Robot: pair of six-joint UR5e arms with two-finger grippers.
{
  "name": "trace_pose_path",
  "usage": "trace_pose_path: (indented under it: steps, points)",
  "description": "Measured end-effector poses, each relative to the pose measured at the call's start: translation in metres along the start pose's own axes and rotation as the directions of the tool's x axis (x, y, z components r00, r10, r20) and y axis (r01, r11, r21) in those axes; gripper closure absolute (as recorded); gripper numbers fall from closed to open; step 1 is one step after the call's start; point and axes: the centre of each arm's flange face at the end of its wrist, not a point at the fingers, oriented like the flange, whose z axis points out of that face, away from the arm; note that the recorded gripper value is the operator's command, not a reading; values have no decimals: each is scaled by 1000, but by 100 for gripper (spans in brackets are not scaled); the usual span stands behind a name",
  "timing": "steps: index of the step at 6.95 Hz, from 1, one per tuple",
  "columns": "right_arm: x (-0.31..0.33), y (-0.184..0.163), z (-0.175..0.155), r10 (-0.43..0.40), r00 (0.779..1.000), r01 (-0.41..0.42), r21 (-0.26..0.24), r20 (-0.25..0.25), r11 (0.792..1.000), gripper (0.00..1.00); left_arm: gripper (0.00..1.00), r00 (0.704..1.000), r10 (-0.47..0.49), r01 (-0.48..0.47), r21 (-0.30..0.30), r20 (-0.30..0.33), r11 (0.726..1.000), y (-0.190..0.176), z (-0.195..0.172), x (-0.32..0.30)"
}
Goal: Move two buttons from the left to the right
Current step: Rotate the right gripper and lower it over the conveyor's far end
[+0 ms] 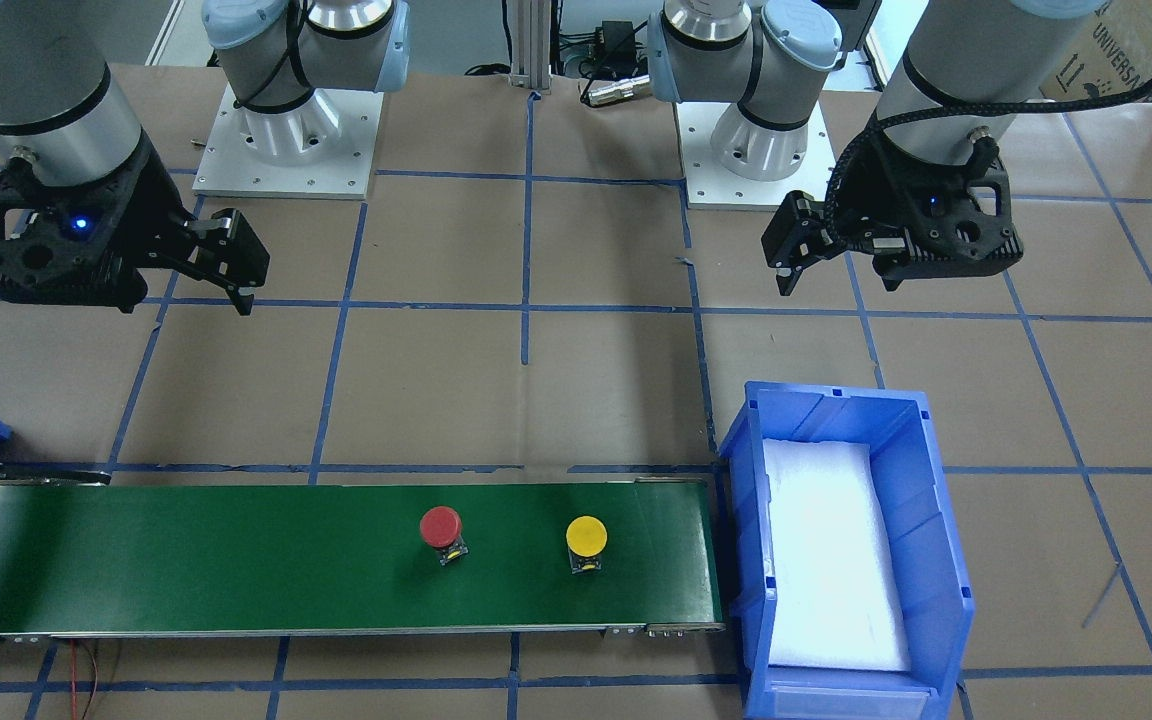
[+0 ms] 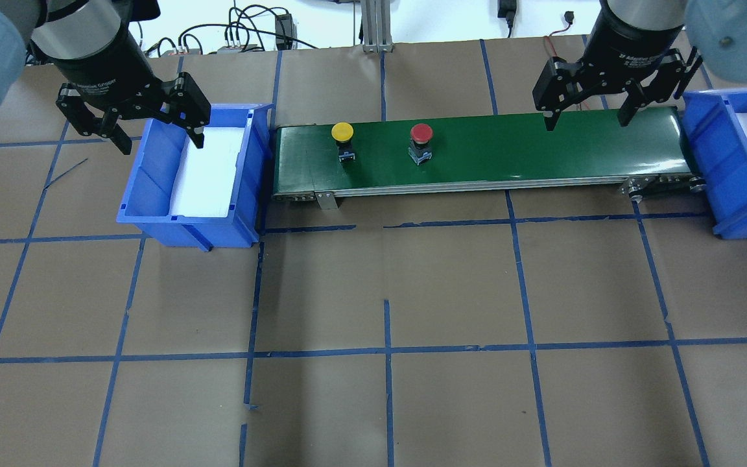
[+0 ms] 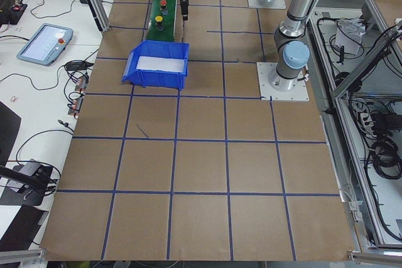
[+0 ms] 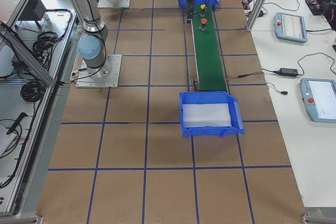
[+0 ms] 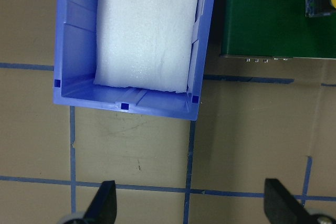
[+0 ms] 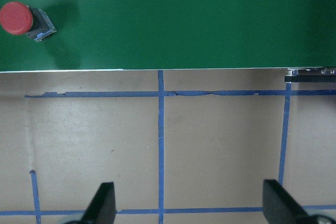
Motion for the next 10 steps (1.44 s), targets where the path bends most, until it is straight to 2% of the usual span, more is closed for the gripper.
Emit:
trace_pose_path:
  steps: [2,3,4,5,6,7,10]
  points:
    - [44,-20,-3,-143,989,143,-12,-18,990,0,0,1000,7,-7,3,2,1000,-1,1,1]
    - [69,-28,1,-242,970,242,-12,-11,970,2,0,1000,13,-13,2,2,1000,-1,1,1]
    - [83,-39,10,-363,932,363,-11,-7,932,2,0,1000,25,-25,-1,1,1000,-1,3,1]
    - [91,-50,26,-489,873,488,-16,-3,872,0,0,999,32,-32,-1,0,999,-1,4,2]
    - [97,-59,43,-573,819,573,-22,2,819,0,0,999,37,-37,0,0,999,0,4,2]
    - [100,-65,63,-630,776,630,-23,10,776,0,0,999,40,-40,1,0,999,0,4,3]
    - [107,-67,97,-716,697,717,-6,43,697,0,0,999,41,-41,1,0,999,0,5,4]
